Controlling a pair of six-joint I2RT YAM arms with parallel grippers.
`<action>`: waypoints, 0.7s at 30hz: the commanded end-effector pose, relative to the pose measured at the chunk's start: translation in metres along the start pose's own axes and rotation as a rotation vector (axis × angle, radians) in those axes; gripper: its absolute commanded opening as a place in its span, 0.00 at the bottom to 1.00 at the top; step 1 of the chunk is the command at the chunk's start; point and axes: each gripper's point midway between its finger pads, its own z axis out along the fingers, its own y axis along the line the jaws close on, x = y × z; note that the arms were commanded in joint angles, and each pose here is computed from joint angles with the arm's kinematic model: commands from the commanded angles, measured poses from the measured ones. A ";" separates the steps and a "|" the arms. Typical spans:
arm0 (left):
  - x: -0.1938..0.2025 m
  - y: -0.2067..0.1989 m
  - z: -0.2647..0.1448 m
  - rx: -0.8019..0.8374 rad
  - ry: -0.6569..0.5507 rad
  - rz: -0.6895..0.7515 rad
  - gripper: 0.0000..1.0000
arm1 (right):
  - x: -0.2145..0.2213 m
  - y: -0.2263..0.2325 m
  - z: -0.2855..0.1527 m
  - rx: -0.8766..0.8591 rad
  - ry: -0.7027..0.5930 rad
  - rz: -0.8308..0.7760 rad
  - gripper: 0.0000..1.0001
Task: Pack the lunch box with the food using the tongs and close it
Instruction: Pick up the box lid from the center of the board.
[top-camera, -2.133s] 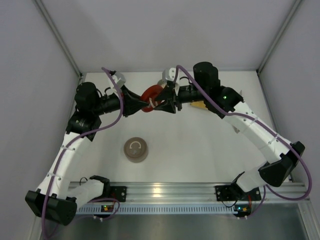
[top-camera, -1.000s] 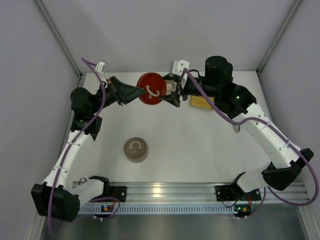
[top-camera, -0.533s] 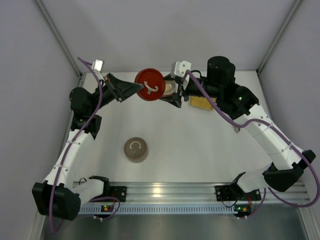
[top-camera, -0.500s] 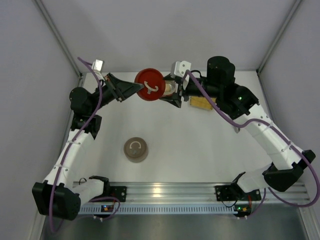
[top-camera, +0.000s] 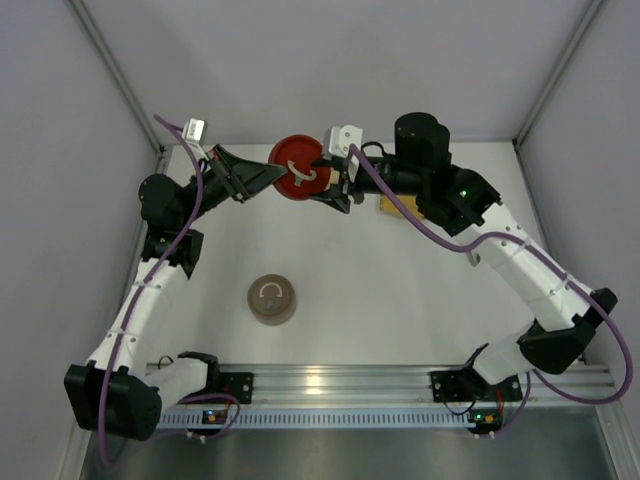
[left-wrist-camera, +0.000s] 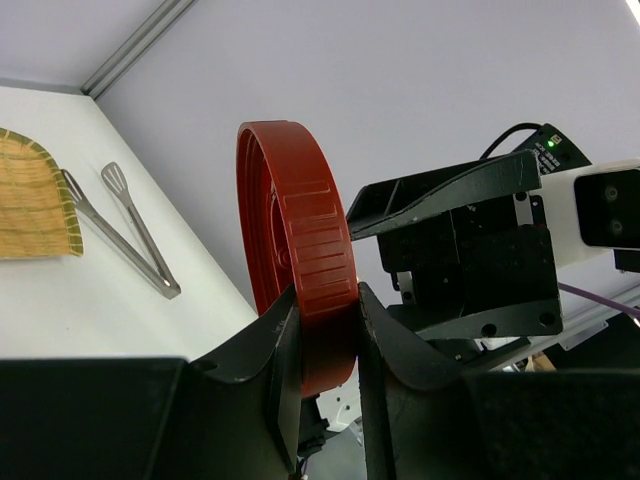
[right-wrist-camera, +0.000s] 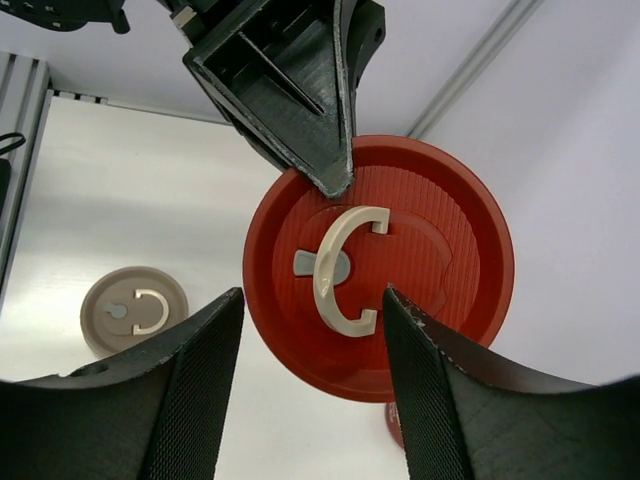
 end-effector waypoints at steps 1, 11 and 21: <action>-0.015 -0.028 0.001 0.066 -0.036 0.060 0.00 | -0.020 -0.007 0.005 0.026 -0.033 -0.057 0.56; -0.011 -0.031 0.000 0.073 -0.024 0.057 0.00 | -0.014 -0.022 0.014 0.088 -0.016 -0.048 0.37; -0.007 -0.026 -0.001 0.062 -0.014 0.049 0.00 | -0.015 -0.026 0.020 0.099 -0.021 -0.030 0.30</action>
